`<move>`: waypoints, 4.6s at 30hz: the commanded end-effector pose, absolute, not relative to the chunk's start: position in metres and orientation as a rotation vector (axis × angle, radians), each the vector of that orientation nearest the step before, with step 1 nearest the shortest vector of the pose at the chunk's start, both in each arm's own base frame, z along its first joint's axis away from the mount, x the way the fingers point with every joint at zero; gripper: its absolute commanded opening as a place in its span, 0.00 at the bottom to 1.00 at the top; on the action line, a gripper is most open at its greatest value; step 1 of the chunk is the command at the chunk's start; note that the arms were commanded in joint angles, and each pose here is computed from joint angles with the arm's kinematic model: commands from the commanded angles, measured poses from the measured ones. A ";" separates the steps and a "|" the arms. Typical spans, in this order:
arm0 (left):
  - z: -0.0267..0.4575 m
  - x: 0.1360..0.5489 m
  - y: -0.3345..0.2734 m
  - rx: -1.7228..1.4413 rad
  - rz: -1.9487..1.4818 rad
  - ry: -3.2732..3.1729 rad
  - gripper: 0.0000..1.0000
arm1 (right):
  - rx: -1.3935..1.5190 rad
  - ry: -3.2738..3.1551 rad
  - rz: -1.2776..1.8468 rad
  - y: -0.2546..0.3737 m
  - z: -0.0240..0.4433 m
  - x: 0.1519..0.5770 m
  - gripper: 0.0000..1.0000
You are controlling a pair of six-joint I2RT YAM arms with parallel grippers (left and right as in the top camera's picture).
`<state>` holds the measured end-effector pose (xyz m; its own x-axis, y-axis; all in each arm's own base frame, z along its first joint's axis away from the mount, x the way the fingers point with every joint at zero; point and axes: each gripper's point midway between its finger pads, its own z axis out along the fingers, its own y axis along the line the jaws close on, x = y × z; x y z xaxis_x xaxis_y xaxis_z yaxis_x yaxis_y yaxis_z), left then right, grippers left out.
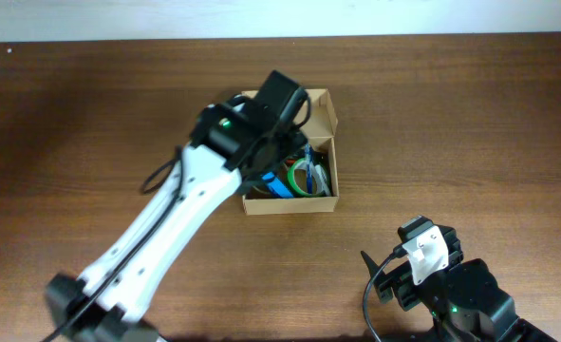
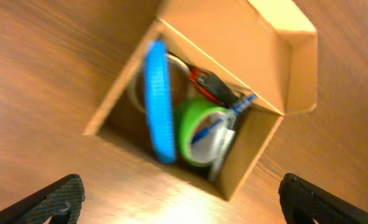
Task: Pack container
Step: 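Withdraw the left gripper from the box to the left side, then move both grippers to the box lid's left and right edges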
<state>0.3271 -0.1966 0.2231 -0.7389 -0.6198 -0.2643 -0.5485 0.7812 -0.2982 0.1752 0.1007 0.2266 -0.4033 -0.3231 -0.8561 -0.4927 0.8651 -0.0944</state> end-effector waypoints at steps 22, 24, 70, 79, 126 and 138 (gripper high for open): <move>0.250 0.268 0.043 -0.702 0.066 2.097 0.99 | -0.576 2.028 0.215 0.099 0.226 0.176 0.99; 0.251 0.267 0.045 -0.669 0.080 2.103 1.00 | -0.576 2.028 0.215 0.099 0.226 0.176 0.99; 0.239 0.306 -0.001 -0.551 -0.201 2.222 1.00 | -0.404 1.787 0.317 0.114 0.300 0.203 0.99; 0.238 0.371 -0.022 -0.519 -0.309 2.323 1.00 | -0.153 1.979 0.248 0.099 0.312 0.257 0.99; 0.021 0.479 -0.136 -1.241 -1.201 2.494 0.02 | 0.666 2.630 1.043 0.109 0.049 0.459 0.03; 0.014 0.480 -0.149 -1.223 -1.264 2.502 0.02 | 0.595 2.608 1.141 0.150 0.039 0.468 0.04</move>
<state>0.4803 -0.1448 0.0152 -0.6729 -0.7020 0.2333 -0.6140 0.3542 -0.7053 0.4662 0.1354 0.0389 -0.8776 0.4759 -0.0577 0.2931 0.6279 0.7210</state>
